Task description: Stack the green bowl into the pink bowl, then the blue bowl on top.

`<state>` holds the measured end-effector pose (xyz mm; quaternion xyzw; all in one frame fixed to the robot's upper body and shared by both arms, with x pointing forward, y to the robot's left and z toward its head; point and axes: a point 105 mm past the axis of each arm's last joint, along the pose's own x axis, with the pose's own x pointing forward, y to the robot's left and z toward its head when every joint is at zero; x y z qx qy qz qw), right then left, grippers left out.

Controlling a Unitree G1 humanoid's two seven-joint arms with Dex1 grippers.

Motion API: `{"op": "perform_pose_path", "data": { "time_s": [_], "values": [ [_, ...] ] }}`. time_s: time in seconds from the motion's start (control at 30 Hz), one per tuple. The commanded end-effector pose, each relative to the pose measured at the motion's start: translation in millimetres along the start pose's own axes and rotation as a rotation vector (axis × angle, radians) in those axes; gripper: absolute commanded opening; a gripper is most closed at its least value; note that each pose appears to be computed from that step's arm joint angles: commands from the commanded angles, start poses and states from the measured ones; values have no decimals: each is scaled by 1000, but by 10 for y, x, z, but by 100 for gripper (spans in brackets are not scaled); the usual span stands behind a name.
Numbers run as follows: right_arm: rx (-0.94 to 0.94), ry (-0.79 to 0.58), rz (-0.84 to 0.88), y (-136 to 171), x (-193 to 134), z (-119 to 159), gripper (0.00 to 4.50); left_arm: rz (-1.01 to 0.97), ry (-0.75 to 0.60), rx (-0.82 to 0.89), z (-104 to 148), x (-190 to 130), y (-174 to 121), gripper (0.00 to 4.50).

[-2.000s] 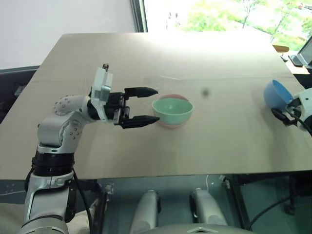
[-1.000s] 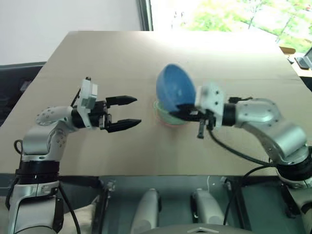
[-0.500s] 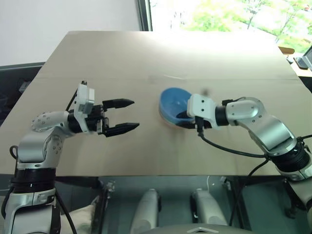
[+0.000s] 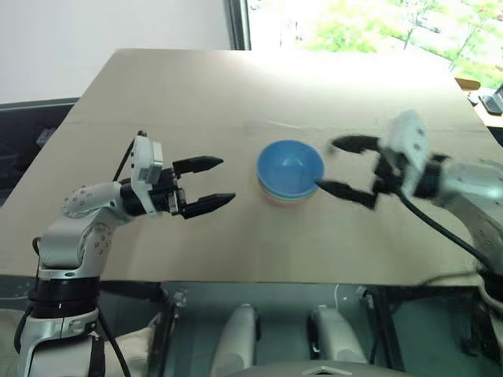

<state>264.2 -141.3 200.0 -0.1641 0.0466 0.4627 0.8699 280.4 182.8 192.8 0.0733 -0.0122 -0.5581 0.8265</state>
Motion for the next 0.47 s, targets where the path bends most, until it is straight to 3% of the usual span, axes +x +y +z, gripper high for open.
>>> {"op": "perform_pose_path", "data": {
  "time_s": [0.03, 0.27, 0.47],
  "values": [
    [-17, 13, -114, -16, -365, -30, 447, 52, 4, 82, 141, -73, 51, 450],
    [31, 126, -209, 7, -883, -331, 447, 168, 112, 82, 73, -289, 202, 450],
    [29, 120, -235, -3, -950, -353, 447, 130, 129, 58, 42, -297, 133, 450]
  ]
}}
